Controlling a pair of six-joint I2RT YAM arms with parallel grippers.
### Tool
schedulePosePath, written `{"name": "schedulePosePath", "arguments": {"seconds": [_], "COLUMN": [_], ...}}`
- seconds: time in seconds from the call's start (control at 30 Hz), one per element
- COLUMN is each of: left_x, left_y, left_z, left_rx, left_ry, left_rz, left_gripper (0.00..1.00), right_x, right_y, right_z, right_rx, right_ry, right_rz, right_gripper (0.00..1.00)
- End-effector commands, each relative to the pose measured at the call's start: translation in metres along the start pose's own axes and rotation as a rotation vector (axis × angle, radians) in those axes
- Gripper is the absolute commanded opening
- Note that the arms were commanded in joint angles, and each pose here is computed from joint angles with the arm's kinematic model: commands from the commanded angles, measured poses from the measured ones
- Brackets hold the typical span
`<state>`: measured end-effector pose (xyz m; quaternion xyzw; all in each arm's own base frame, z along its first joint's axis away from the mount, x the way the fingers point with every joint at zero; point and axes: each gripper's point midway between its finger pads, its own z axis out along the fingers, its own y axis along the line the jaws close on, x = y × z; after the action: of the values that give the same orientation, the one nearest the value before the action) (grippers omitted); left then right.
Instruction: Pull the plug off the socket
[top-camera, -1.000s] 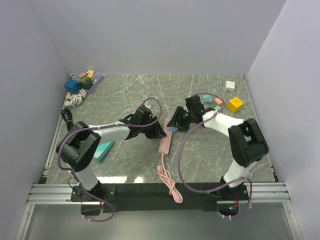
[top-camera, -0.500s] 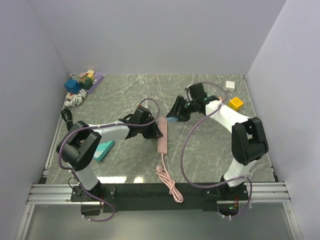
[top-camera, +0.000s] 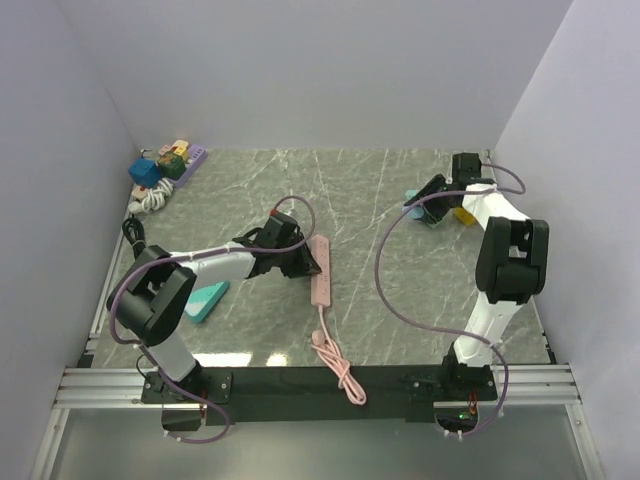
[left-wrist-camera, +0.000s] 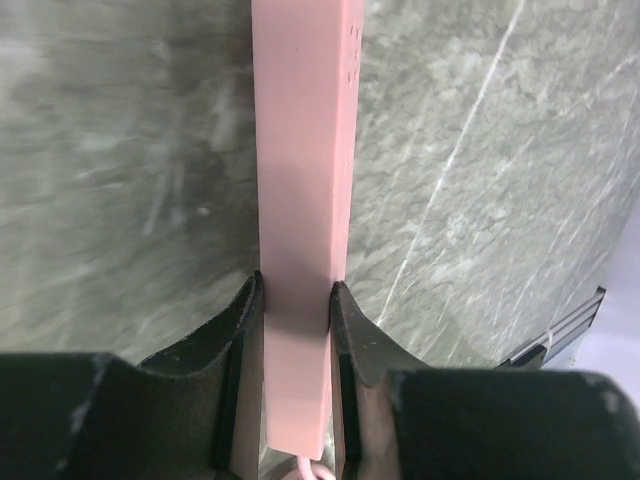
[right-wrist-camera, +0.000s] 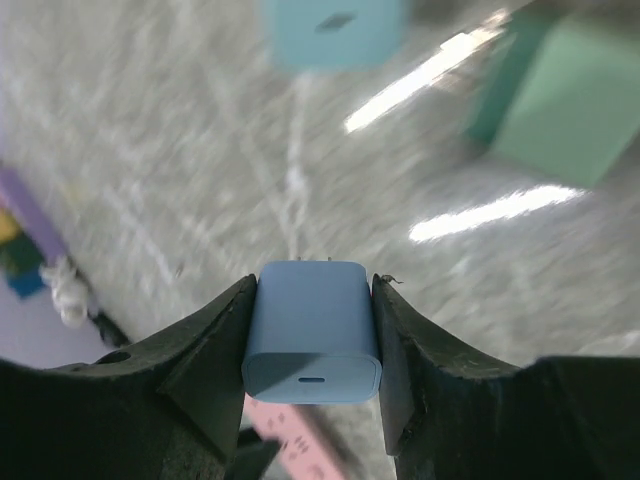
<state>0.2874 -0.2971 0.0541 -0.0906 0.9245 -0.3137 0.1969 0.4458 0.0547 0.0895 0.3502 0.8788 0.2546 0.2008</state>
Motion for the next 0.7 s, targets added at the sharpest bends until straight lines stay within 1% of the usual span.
{"name": "schedulePosePath", "arguments": {"seconds": [0.0, 0.07, 0.1, 0.13, 0.17, 0.23, 0.27, 0.3, 0.33, 0.37, 0.4, 0.5, 0.53, 0.57, 0.63, 0.67], "left_x": [-0.024, -0.034, -0.038, -0.044, -0.051, -0.063, -0.071, -0.075, -0.083, -0.093, -0.099, -0.119, -0.123, -0.133, -0.139, -0.141], "left_y": [0.004, 0.008, 0.011, 0.012, 0.024, 0.030, 0.044, 0.052, 0.054, 0.068, 0.073, 0.095, 0.097, 0.114, 0.126, 0.148], "left_z": [-0.017, -0.026, -0.029, -0.035, -0.040, -0.052, -0.058, -0.064, -0.075, -0.084, -0.092, -0.127, -0.141, -0.154, -0.175, -0.187], "left_rx": [-0.013, -0.017, -0.024, -0.022, -0.047, -0.055, -0.080, -0.102, -0.108, -0.138, -0.153, -0.198, -0.196, -0.234, -0.253, -0.306], "left_ry": [-0.080, -0.104, -0.115, -0.131, -0.149, -0.187, -0.211, -0.224, -0.264, -0.296, -0.323, -0.431, -0.459, -0.513, -0.571, -0.599], "left_rz": [0.003, -0.010, -0.014, -0.020, -0.041, -0.060, -0.089, -0.107, -0.116, -0.150, -0.169, -0.248, -0.267, -0.312, -0.353, -0.404], "left_gripper": [0.01, 0.00, 0.00, 0.01, 0.01, 0.01, 0.01, 0.01, 0.01, 0.01, 0.00, 0.00, 0.00, 0.00, 0.00, 0.00], "right_x": [-0.025, -0.036, -0.041, -0.045, -0.051, -0.057, -0.062, -0.062, -0.065, -0.064, -0.066, -0.062, -0.064, -0.063, -0.055, -0.053], "right_y": [-0.009, -0.026, -0.030, -0.035, -0.040, -0.042, -0.041, -0.042, -0.036, -0.030, -0.027, -0.017, -0.008, -0.007, -0.003, -0.001], "right_z": [0.007, 0.014, 0.015, 0.017, 0.017, 0.021, 0.020, 0.020, 0.017, 0.014, 0.011, -0.003, -0.017, -0.022, -0.039, -0.046], "right_rx": [0.054, 0.088, 0.099, 0.105, 0.105, 0.104, 0.098, 0.100, 0.084, 0.061, 0.045, 0.015, -0.008, -0.012, -0.026, -0.036], "right_ry": [-0.051, -0.061, -0.071, -0.076, -0.084, -0.069, -0.072, -0.064, -0.070, -0.060, -0.064, -0.068, -0.093, -0.102, -0.117, -0.126], "right_rz": [0.065, 0.121, 0.132, 0.153, 0.173, 0.183, 0.184, 0.180, 0.169, 0.164, 0.158, 0.149, 0.138, 0.136, 0.125, 0.118], "right_gripper": [0.00, 0.02, 0.15, 0.20, 0.34, 0.50, 0.56, 0.69, 0.75, 0.79, 0.89, 0.93, 0.93, 0.94, 0.95, 0.95]}}
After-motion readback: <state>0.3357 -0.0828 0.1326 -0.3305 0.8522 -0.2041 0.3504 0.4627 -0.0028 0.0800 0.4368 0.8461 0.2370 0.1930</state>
